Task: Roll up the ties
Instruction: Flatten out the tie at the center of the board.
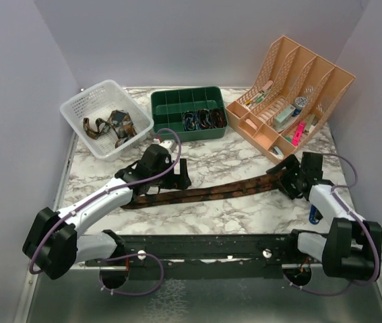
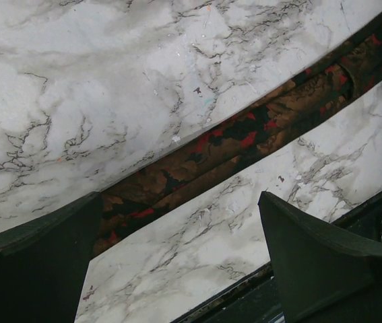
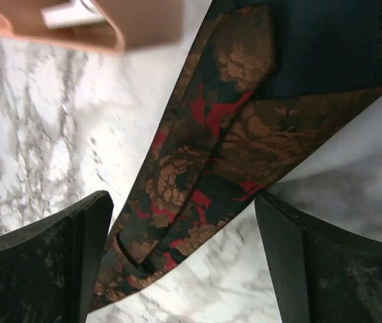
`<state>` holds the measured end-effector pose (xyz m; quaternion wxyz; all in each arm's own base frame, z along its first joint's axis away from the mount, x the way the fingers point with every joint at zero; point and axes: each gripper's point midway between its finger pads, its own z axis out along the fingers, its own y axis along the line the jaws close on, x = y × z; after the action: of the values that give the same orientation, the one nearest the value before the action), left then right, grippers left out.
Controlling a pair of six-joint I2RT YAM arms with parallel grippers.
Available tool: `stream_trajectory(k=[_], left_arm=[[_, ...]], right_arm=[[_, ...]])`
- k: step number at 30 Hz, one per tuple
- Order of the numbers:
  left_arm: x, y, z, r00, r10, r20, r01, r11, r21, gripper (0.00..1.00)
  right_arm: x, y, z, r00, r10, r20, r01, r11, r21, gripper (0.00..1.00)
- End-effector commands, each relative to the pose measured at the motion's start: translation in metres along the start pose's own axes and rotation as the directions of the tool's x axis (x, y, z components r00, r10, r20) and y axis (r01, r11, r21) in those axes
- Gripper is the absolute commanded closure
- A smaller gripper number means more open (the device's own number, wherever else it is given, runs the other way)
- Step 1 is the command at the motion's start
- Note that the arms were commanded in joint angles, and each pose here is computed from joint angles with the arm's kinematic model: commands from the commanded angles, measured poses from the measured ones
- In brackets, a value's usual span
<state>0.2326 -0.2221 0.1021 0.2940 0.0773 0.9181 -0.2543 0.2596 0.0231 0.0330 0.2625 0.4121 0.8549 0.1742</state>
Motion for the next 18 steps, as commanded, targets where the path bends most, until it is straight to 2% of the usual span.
stream_trajectory(k=[1, 5, 10, 13, 18], left_arm=[[-0.009, 0.001, -0.008, 0.999, -0.001, 0.038, 0.002, 1.000, -0.015, 0.01], [-0.008, 0.005, -0.010, 0.999, -0.008, 0.044, 0.010, 0.999, -0.033, 0.01], [-0.006, 0.007, -0.010, 0.999, -0.011, 0.041, 0.012, 0.999, -0.041, 0.01], [-0.007, 0.013, -0.010, 0.998, -0.019, 0.053, 0.023, 0.997, -0.074, 0.01], [-0.015, 0.028, -0.015, 0.992, -0.059, 0.109, 0.075, 0.985, -0.157, 0.01]], right_arm=[[-0.014, 0.001, 0.024, 0.992, -0.120, 0.023, 0.120, 0.993, 0.003, 0.07], [-0.025, 0.005, 0.033, 0.985, -0.172, 0.007, 0.172, 0.985, 0.030, 0.16], [-0.034, 0.005, 0.021, 0.979, -0.204, 0.016, 0.202, 0.977, 0.071, 0.19], [-0.034, -0.011, 0.006, 0.981, -0.192, 0.004, 0.188, 0.967, 0.175, 0.12], [-0.036, 0.000, -0.019, 0.962, -0.273, 0.002, 0.270, 0.953, 0.137, 0.09]])
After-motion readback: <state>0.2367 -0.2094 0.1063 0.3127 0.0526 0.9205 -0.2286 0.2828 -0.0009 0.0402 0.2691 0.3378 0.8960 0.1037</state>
